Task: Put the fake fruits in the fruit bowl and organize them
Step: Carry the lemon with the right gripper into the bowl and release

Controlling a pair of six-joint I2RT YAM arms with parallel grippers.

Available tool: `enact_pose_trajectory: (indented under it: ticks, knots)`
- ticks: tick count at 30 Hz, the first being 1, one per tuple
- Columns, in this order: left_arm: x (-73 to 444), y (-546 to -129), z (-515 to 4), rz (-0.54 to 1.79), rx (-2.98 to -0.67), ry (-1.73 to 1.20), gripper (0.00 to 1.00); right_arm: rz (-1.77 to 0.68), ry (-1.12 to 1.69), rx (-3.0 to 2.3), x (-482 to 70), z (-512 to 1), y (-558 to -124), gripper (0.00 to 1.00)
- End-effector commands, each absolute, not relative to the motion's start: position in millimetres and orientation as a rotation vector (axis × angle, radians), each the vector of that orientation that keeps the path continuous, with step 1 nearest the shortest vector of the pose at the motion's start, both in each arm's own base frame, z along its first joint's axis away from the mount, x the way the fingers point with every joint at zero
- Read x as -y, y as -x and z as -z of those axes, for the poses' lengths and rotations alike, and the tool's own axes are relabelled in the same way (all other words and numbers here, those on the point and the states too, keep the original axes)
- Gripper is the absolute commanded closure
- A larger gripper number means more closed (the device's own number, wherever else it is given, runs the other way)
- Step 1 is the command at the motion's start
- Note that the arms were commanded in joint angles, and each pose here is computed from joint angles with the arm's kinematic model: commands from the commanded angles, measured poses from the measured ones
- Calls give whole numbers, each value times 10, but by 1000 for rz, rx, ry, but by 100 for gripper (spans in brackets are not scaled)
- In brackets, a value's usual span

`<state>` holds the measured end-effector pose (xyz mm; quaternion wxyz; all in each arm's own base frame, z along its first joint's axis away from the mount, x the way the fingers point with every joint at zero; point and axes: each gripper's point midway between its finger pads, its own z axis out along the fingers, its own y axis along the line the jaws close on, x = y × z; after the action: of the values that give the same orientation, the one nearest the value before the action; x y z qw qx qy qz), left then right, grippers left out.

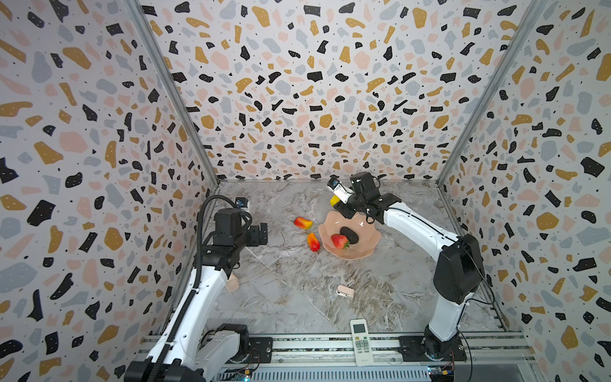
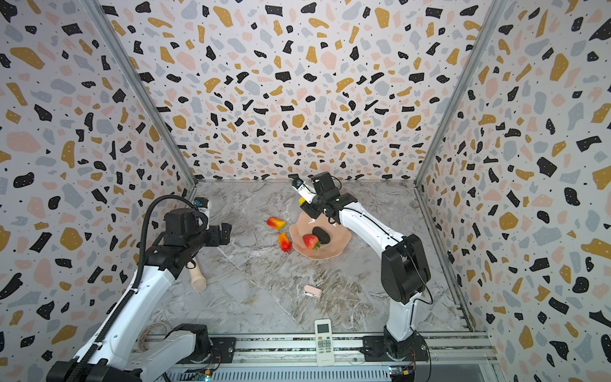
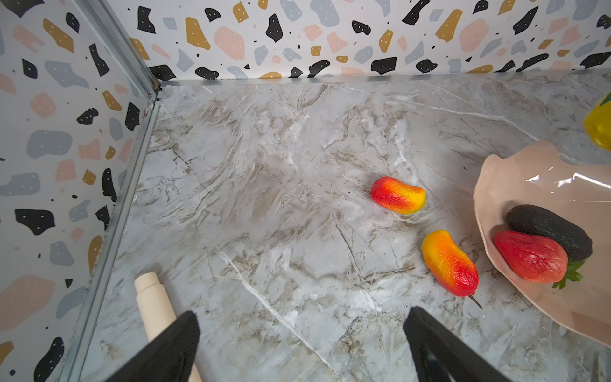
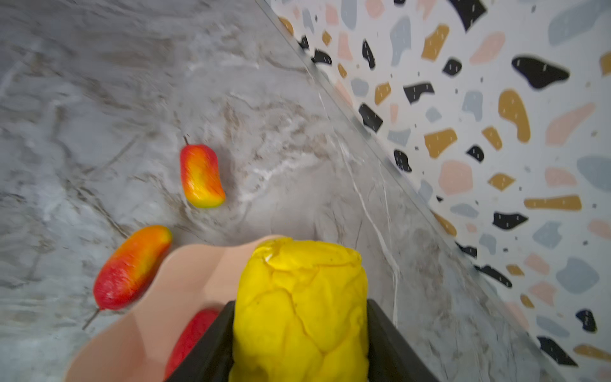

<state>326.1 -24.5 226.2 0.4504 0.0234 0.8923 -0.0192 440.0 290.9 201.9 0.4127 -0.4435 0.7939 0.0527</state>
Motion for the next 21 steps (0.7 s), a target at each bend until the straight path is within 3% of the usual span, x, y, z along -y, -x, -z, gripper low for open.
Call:
enact_pose_trajectory:
  ticks: [1,16,21]
  knots:
    - [247,-3280,-2315,50,-2177,-67,1,-120,1127,-2120,-2776,-1762,-4248,53]
    - [248,-3289,-2305,49,-2180,-70,0,-186,1200,-2270,-3047,-1029,-4334,49]
    - [247,-3286,-2301,50,-2182,-68,0,-186,1205,-2278,-3048,-976,-4329,38]
